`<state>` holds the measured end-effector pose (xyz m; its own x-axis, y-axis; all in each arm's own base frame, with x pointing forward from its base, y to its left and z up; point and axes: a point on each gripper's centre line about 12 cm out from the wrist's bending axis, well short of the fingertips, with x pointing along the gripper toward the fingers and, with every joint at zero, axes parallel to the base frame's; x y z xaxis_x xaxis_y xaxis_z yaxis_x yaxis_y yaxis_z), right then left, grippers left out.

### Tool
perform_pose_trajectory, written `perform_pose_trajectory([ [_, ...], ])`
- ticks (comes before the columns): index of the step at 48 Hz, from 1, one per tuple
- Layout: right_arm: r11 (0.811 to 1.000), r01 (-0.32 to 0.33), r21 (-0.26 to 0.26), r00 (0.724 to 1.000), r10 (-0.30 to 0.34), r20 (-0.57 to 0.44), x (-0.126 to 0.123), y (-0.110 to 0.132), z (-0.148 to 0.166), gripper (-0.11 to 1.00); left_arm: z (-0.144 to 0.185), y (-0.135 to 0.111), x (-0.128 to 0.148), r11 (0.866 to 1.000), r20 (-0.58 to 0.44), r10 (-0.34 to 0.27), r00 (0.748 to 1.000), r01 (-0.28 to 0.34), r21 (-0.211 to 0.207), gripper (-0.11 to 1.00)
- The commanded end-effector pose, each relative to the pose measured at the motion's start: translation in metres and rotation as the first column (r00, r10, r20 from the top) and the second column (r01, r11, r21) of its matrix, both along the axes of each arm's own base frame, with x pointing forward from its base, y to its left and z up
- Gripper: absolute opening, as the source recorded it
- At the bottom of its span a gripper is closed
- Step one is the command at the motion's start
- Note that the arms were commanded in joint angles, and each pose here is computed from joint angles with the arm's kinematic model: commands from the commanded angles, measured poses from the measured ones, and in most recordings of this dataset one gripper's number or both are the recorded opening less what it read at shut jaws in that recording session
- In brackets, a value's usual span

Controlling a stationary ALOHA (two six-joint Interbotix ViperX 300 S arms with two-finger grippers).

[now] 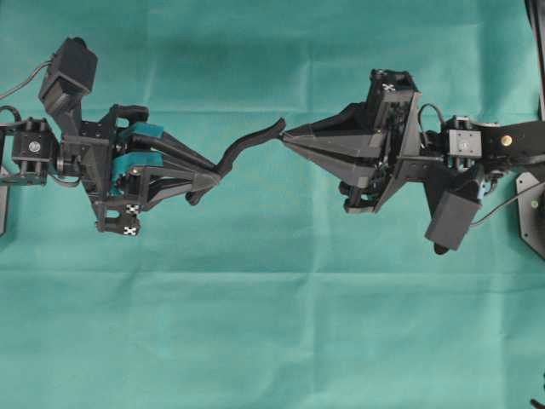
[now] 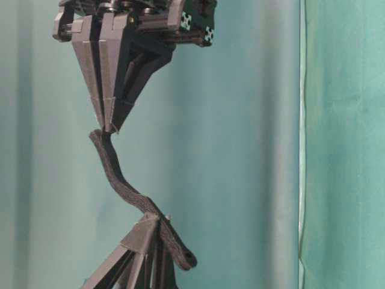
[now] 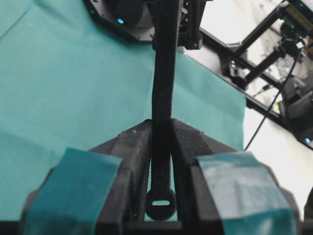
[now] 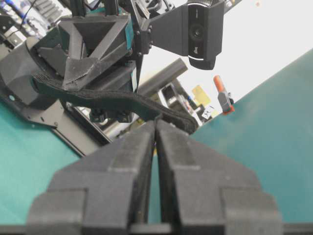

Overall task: Peel off the Velcro with your right arm.
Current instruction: 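Close the right gripper on the strap's free end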

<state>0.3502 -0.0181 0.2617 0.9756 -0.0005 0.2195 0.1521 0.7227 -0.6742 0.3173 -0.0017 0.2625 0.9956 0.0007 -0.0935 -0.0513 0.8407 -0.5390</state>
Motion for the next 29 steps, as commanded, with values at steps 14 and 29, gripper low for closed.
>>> perform_pose_trajectory([
  [14, 1.000, -0.004, 0.000, 0.999, 0.004, 0.032, 0.0013, 0.0010, 0.0090, -0.09, 0.0071, 0.0006, 0.0010, 1.000, 0.026, 0.002, 1.000, -0.002, 0.000, 0.10],
  [29, 1.000, -0.010, 0.003, 1.000, 0.010, 0.011, 0.0051, 0.0029, 0.0018, -0.09, 0.0069, 0.0011, 0.0010, 1.000, 0.025, 0.004, 1.000, -0.004, 0.000, 0.10],
])
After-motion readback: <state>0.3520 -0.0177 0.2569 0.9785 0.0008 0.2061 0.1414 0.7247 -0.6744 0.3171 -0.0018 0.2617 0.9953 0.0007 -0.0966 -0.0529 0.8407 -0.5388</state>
